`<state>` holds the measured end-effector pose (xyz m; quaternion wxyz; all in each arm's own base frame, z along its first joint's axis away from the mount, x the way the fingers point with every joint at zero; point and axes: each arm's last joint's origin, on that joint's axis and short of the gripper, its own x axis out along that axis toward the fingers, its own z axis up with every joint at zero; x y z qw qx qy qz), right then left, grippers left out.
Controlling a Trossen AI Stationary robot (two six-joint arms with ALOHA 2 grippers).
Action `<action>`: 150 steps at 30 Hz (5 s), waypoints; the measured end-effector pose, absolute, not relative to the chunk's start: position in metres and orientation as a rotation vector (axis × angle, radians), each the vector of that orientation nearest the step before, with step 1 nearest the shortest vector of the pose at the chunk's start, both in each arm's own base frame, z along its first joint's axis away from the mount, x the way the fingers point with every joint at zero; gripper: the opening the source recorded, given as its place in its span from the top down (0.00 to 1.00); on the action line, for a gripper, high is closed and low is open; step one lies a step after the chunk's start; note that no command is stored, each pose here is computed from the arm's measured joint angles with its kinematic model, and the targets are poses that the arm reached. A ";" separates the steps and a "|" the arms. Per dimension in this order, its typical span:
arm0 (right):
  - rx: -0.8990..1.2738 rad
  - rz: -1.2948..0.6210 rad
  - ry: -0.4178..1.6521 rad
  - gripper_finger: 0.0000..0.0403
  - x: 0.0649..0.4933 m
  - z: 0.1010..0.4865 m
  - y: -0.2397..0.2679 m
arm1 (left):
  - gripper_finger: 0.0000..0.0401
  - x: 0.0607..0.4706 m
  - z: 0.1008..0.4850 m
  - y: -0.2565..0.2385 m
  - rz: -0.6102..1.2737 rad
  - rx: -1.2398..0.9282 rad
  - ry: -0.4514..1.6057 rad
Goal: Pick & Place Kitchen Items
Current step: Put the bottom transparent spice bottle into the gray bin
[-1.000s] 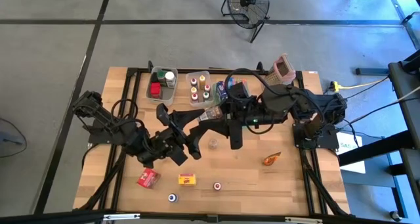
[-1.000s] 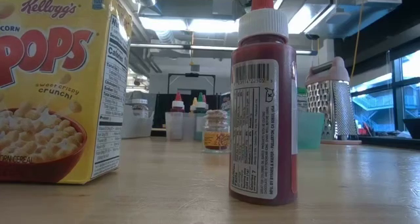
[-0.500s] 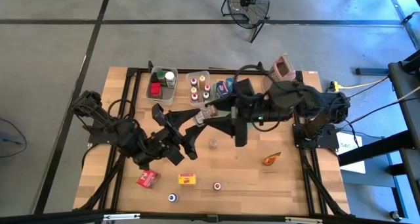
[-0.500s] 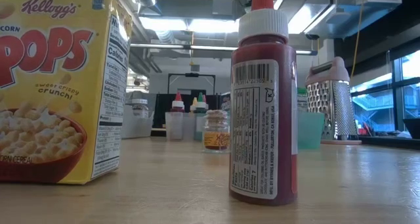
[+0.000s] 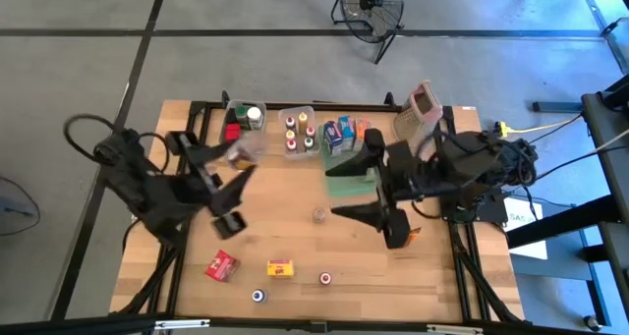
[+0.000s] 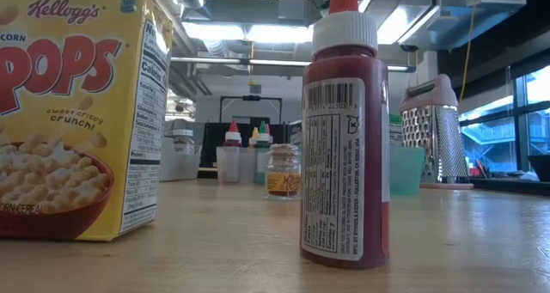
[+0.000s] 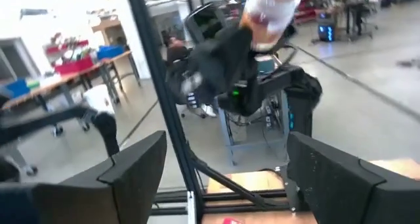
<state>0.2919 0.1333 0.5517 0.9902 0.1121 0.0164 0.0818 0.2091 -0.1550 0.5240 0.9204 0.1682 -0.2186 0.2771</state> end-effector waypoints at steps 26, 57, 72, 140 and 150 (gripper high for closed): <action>-0.374 0.200 -0.331 0.29 0.325 0.550 0.183 | 0.52 0.262 0.496 -0.135 -0.305 -0.170 -1.067; -0.095 0.087 -0.374 0.29 0.332 0.553 0.182 | 0.52 0.292 0.480 -0.126 -0.274 0.004 -1.022; -0.031 0.064 -0.365 0.29 0.343 0.551 0.167 | 0.52 0.300 0.478 -0.113 -0.286 0.015 -0.980; -0.158 -0.046 -0.298 0.52 0.340 0.547 0.173 | 0.52 0.311 0.472 -0.103 -0.252 0.012 -0.876; -0.152 -0.042 -0.287 0.53 0.338 0.546 0.176 | 0.52 0.312 0.472 -0.104 -0.268 0.007 -0.864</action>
